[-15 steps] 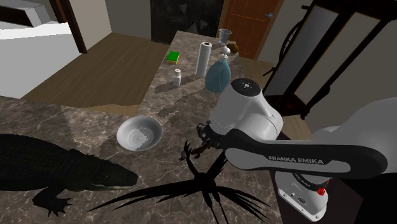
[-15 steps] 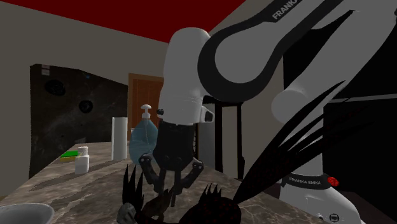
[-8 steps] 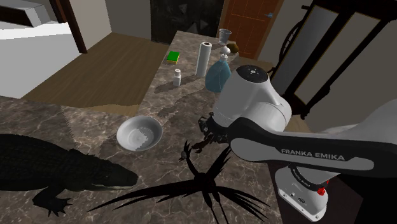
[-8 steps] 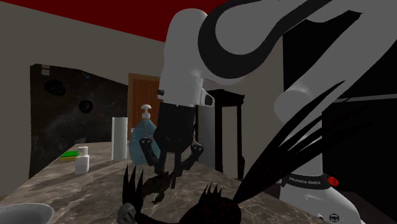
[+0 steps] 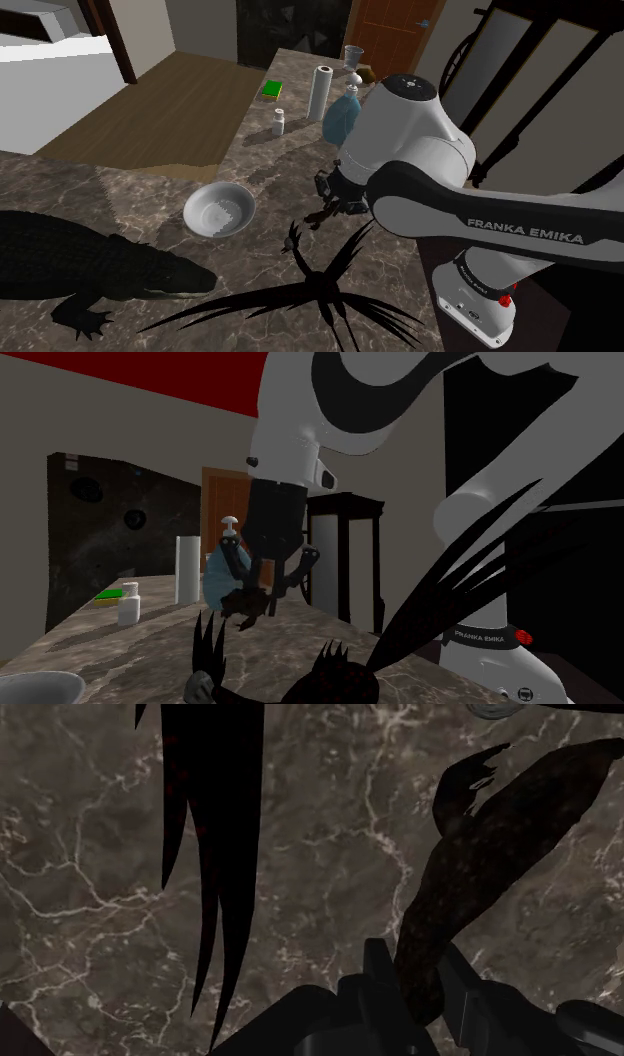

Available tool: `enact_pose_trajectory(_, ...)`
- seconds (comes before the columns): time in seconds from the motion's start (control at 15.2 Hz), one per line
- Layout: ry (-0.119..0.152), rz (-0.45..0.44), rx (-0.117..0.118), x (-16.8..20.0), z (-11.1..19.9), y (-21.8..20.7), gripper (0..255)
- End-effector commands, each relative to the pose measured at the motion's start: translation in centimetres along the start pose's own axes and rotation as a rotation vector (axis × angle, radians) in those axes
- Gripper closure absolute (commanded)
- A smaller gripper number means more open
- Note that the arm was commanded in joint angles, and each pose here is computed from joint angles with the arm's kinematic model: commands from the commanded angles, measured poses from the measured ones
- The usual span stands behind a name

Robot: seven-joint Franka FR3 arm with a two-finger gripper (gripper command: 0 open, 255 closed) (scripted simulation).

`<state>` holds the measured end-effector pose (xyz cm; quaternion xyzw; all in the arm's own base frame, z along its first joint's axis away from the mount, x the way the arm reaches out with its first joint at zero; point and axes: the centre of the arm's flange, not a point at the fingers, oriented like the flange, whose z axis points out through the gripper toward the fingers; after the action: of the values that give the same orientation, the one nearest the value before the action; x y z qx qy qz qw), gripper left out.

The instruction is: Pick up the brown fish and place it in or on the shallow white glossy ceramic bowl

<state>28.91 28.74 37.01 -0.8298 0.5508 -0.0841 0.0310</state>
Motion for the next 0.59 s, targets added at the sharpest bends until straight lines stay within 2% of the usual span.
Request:
enact_pose_trajectory(0.0,0.0,0.0,0.0,0.1,-1.1,-0.2,255)
enact_pose_trajectory(0.2,0.0,0.0,0.0,0.3,-2.5,-0.4,255)
enact_pose_trajectory(0.53,0.0,0.0,0.0,-2.5,-1.8,-6.3,255)
